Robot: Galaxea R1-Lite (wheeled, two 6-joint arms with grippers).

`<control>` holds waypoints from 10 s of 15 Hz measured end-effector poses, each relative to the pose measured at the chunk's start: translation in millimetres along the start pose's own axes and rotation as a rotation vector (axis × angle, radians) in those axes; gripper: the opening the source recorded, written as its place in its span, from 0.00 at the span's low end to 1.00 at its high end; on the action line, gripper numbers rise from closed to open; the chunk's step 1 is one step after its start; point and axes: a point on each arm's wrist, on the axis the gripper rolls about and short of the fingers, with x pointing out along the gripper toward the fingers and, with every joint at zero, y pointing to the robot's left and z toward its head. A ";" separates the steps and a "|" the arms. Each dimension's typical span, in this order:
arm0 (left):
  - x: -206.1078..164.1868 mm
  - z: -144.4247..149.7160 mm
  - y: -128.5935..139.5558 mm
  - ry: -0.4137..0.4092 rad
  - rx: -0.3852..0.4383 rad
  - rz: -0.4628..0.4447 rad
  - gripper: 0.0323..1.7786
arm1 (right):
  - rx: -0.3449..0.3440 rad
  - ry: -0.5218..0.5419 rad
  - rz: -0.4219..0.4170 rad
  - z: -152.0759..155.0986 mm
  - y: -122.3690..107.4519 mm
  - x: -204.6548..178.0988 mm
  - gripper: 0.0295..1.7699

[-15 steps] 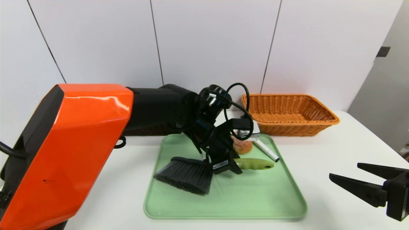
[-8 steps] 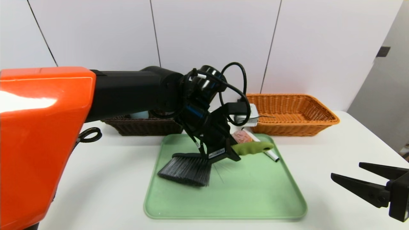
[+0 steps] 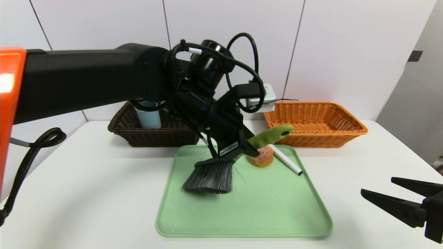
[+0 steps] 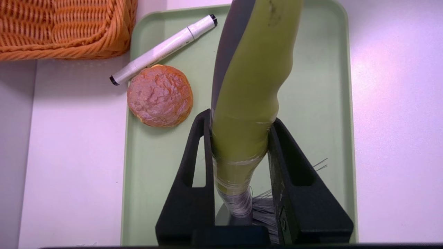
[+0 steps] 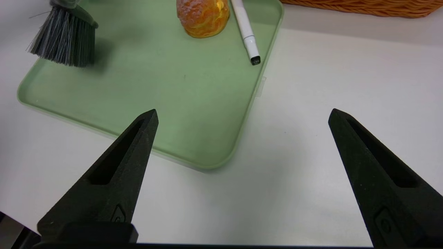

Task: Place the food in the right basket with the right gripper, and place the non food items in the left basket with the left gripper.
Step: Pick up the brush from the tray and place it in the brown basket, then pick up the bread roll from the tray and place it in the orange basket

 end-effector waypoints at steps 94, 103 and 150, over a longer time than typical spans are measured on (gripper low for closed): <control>-126.3 -21.4 82.0 -0.389 -0.569 0.602 0.95 | 0.010 -0.033 -0.020 -8.5 -0.9 -12.2 0.96; -49.0 8.8 8.0 -0.224 -0.687 0.436 0.95 | 0.021 -0.026 -0.050 -9.6 -3.7 -11.3 0.96; -77.7 -65.8 -113.6 -0.095 -0.550 0.304 0.95 | -0.216 0.350 -0.059 57.7 88.9 239.1 0.96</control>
